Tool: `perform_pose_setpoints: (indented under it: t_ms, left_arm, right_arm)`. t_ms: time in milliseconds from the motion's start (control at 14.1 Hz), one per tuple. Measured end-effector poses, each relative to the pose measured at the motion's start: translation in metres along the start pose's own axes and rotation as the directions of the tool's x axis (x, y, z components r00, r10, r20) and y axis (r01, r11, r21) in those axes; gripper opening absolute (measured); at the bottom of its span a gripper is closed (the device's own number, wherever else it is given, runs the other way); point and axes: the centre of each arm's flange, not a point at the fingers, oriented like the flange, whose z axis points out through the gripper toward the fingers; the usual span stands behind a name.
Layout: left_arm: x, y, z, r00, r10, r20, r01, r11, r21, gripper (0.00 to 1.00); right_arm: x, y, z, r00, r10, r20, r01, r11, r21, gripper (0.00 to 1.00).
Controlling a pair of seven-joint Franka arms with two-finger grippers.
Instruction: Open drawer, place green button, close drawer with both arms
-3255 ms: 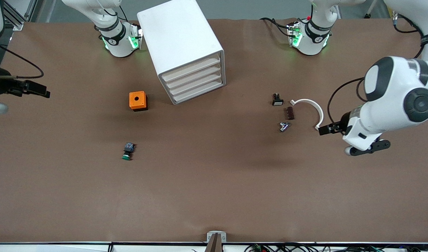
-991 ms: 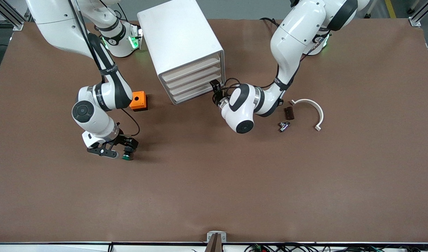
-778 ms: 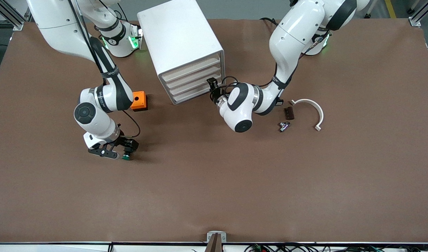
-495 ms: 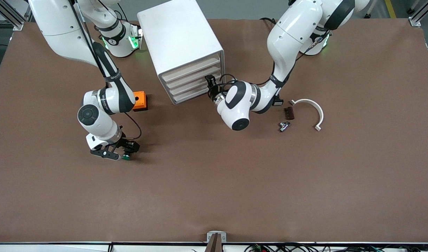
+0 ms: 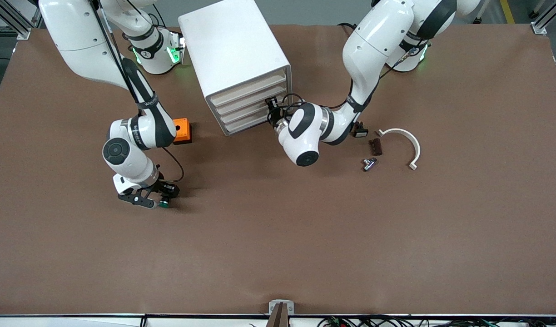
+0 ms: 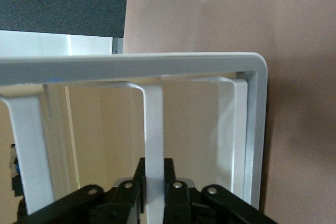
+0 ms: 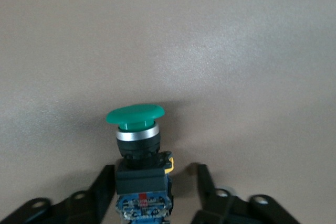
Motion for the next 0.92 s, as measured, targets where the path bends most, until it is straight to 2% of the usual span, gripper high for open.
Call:
perform_pose_setpoints:
  t_ms: [142,425,637,920]
  left_arm:
    - [0.000,0.000,-0.002,1.000,-0.001,0.003,0.001,1.000,0.004,0.14]
    - [0.008,0.014,-0.042,0.999,-0.013,0.050,0.014,1.000,-0.007,0.14]
    - [0.020,0.030,-0.096,0.995,-0.003,0.103,0.009,0.999,-0.049,0.14]
    - [0.029,0.041,-0.142,0.988,0.050,0.148,-0.034,0.994,-0.106,0.14]
  right_arm:
    - [-0.001,-0.002,0.000,1.000,0.017,0.000,-0.017,1.000,0.001,0.41]
    - [-0.001,-0.002,0.000,1.000,0.018,0.002,-0.018,1.000,0.000,0.41]
    - [0.001,-0.004,-0.007,0.999,0.027,0.033,-0.027,1.000,-0.016,0.41]
    - [-0.007,-0.031,-0.064,0.990,0.121,0.071,-0.119,0.992,-0.034,0.41]
